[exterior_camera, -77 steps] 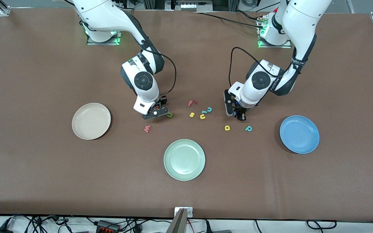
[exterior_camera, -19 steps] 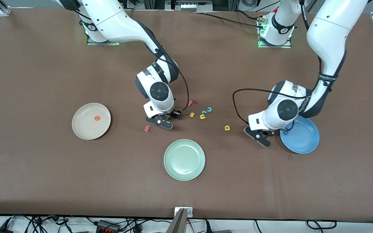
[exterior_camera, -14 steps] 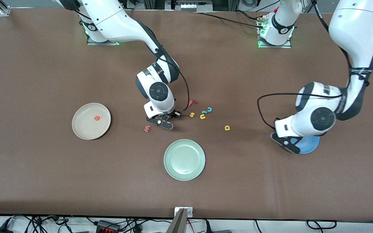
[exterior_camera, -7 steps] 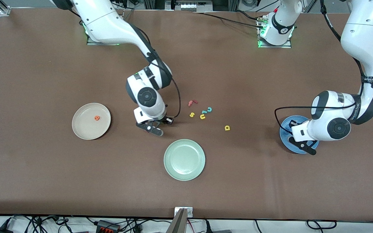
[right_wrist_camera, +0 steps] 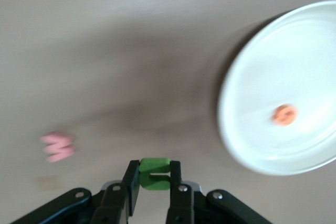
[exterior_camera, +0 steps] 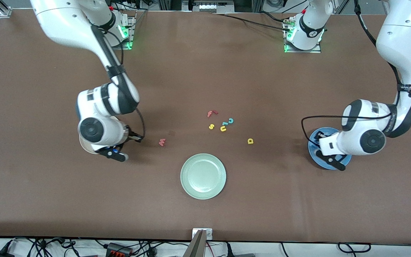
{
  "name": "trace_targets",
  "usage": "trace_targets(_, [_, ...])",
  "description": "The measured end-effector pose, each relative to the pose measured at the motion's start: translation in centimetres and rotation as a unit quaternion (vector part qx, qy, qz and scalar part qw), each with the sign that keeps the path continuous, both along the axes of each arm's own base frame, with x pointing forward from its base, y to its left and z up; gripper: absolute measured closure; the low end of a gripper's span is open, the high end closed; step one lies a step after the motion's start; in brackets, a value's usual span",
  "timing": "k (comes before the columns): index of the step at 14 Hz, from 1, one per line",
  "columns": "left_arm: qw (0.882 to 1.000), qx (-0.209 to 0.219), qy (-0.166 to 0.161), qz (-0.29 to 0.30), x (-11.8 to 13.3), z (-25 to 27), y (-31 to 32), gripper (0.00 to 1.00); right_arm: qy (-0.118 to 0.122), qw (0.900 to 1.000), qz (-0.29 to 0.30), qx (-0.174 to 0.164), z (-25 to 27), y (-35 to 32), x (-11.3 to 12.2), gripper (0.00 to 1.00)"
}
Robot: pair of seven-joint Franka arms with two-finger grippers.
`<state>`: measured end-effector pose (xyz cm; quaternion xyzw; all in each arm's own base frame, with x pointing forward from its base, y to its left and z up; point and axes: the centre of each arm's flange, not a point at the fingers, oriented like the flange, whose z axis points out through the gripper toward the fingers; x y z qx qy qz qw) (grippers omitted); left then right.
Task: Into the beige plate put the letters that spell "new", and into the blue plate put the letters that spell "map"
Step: 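Place the d on the blue plate while the right gripper places u on white, then grasp the yellow letter with the left gripper while the right gripper grasps pink w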
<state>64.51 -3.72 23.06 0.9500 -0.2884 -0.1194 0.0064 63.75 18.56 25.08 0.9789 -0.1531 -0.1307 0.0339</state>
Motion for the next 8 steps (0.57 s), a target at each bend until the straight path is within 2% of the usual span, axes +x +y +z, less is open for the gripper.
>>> trace_targets(2, [1.000,-0.016,-0.012,-0.014,0.0,1.8,-4.7,0.07,0.021,1.000,0.019,0.008,-1.8,-4.1,-0.1,0.73])
trace_targets(3, [1.000,-0.022,-0.018,-0.003,-0.2,2.6,-6.7,0.00,0.029,0.999,0.029,0.013,-2.5,-6.0,-0.3,0.73])
trace_targets(6, [0.995,-0.027,-0.021,0.090,-1.0,4.0,-11.7,0.00,0.040,0.997,0.052,0.032,-3.3,-11.5,-0.1,0.73])
trace_targets(8, [0.987,-0.018,-0.032,0.158,-1.9,4.2,-16.1,0.00,0.039,0.997,0.059,0.042,-3.4,-14.6,0.1,0.73])
